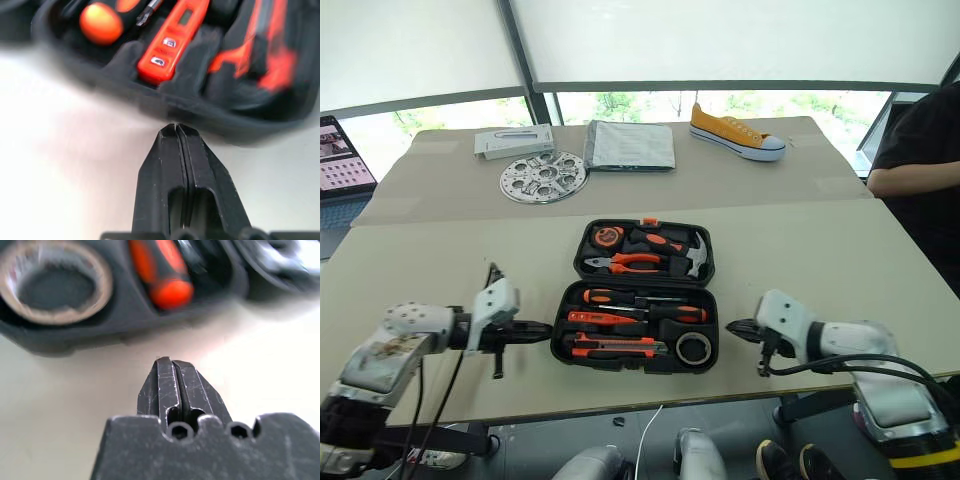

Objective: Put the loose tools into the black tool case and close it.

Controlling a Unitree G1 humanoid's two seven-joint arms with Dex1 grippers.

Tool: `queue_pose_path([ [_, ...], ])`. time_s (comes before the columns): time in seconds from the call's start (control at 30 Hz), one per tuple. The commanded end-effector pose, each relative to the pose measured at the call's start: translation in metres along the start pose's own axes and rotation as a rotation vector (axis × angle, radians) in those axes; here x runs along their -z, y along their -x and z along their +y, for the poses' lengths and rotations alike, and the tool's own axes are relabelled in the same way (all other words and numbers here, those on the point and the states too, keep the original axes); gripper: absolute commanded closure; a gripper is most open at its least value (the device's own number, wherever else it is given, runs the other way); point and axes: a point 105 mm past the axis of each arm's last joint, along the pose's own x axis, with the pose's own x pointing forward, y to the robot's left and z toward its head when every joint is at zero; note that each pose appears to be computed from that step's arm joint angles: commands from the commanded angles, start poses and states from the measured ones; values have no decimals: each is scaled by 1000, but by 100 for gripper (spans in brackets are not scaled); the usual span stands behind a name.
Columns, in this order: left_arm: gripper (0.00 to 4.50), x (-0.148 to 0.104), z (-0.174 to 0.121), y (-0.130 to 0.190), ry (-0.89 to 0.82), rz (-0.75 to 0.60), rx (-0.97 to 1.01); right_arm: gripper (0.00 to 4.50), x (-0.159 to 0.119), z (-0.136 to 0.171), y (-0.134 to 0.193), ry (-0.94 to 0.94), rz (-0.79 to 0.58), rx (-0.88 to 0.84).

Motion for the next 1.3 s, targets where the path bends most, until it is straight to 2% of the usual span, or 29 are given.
queue_pose_path([
  [0.03,421,-6,26,16,71,-29,-99,450,-3,-29,13,-67,12,138],
  [0.07,394,-11,34,15,115,-54,-121,450,-4,-35,12,-106,8,159],
  [0.1,383,-19,44,13,174,-85,-148,421,-7,-43,10,-168,-4,186],
  [0.13,347,-25,53,11,230,-107,-170,393,-11,-49,7,-226,-19,206],
  [0.17,332,-32,63,7,302,-121,-188,387,-18,-56,4,-279,-38,220],
  [0.23,248,-49,75,-2,405,-163,-193,307,-32,-70,-5,-368,-67,245],
  [0.3,195,-67,85,-13,492,-198,-195,256,-45,-81,-15,-460,-89,254],
  [0.4,99,-87,96,-29,586,-223,-201,153,-64,-91,-33,-541,-106,240],
  [0.43,99,-93,99,-34,607,-228,-201,132,-69,-94,-39,-555,-100,240],
  [0.57,99,-105,104,-53,608,-228,-205,132,-77,-100,-60,-617,-78,232],
  [0.77,99,-109,111,-67,620,-237,-237,132,-69,-110,-77,-611,-23,276],
  [0.8,124,-110,112,-67,625,-245,-245,127,-68,-111,-79,-612,-18,281],
  [0.87,164,-110,114,-69,634,-253,-250,182,-64,-113,-82,-611,-6,297],
  [0.9,203,-110,113,-70,637,-253,-247,195,-62,-114,-84,-611,-1,303],
  [1.0,304,-107,111,-73,620,-242,-237,292,-61,-114,-85,-609,1,303],
  [1.07,388,-105,110,-75,617,-239,-234,372,-60,-113,-86,-606,2,298],
  [1.13,445,-103,110,-76,617,-239,-232,430,-61,-111,-86,-599,3,292],
  [1.17,450,-103,109,-76,616,-240,-230,447,-61,-111,-86,-594,3,289],
  [1.3,450,-101,106,-78,578,-233,-216,447,-63,-110,-85,-588,0,288],
])
